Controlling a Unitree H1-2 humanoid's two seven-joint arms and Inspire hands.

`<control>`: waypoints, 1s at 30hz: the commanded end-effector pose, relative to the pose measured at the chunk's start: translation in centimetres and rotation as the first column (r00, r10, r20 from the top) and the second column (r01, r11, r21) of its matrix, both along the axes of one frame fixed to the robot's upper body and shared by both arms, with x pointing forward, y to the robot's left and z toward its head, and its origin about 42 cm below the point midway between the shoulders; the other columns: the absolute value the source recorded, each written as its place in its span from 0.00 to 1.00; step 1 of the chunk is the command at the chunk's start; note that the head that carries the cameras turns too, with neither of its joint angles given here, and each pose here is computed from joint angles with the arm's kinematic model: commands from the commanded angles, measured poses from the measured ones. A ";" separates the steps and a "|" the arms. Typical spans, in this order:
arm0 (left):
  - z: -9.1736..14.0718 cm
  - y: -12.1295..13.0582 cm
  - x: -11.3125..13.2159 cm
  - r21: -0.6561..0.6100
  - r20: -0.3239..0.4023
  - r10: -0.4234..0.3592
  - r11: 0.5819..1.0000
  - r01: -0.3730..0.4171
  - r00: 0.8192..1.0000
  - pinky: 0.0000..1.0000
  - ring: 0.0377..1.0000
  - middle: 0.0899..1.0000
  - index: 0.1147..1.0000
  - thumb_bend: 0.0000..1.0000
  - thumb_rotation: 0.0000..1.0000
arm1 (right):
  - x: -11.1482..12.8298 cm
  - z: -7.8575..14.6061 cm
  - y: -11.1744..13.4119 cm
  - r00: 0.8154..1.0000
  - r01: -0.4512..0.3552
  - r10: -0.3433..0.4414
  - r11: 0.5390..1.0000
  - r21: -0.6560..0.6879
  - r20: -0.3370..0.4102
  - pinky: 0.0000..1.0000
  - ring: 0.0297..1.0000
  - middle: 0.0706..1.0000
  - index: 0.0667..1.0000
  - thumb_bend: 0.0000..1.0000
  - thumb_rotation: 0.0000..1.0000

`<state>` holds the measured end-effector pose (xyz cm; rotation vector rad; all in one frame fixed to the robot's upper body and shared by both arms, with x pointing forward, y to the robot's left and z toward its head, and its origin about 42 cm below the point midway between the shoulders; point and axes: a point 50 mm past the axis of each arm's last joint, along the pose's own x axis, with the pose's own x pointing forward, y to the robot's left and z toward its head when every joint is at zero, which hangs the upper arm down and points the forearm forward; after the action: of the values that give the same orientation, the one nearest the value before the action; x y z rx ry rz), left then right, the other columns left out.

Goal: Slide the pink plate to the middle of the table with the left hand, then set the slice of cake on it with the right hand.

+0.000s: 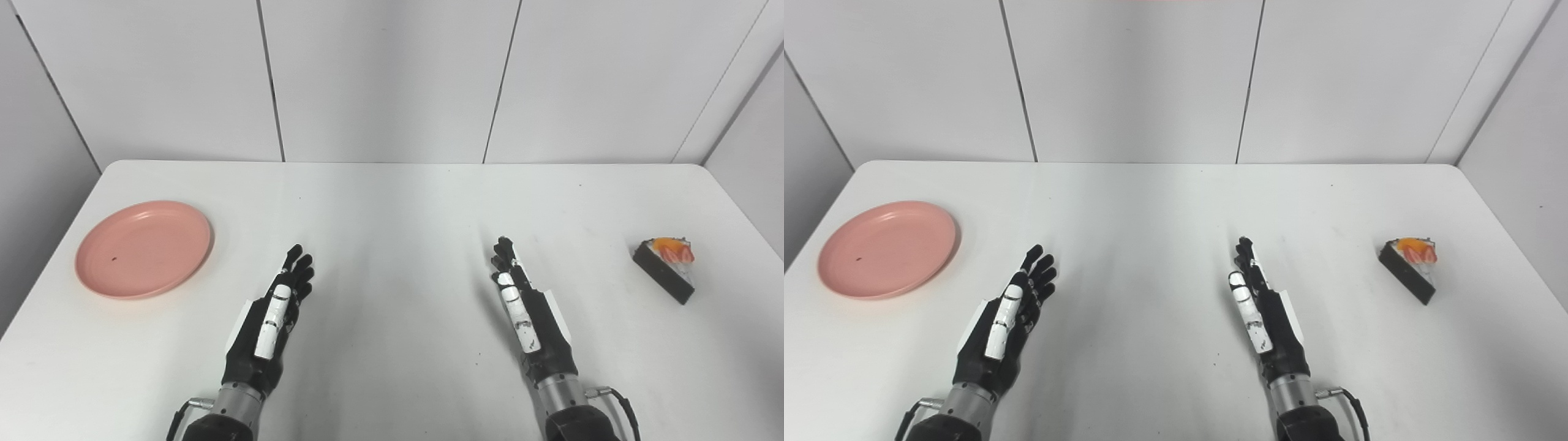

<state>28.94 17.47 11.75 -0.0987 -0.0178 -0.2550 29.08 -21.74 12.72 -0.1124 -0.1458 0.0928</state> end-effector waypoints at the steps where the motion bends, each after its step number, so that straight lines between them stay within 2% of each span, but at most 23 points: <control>1: -0.5 0.0 -0.3 0.006 -0.036 -0.005 1.000 0.006 0.999 1.00 0.98 0.97 0.96 0.44 1.00 | -0.4 -0.8 0.0 0.999 0.005 -0.005 1.000 0.012 -0.032 0.97 0.97 0.98 0.99 0.32 1.00; 22: -0.6 -0.1 -0.3 0.004 -0.035 -0.012 1.000 0.012 0.999 0.99 0.98 0.98 0.97 0.43 1.00 | -0.4 -0.7 0.0 1.000 0.004 -0.004 1.000 0.000 -0.028 0.96 0.97 0.98 0.99 0.34 1.00; 30: -1.5 -1.7 -0.1 -0.016 -0.044 -0.013 1.000 0.012 0.999 0.99 0.97 0.98 0.96 0.40 1.00 | -0.4 -1.7 -1.7 1.000 -0.016 0.016 1.000 0.012 -0.012 0.99 0.98 1.00 1.00 0.33 1.00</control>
<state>29.05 16.67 11.35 -0.1153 -0.0245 -0.2585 29.18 -22.18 12.43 -0.0921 -0.1426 0.1182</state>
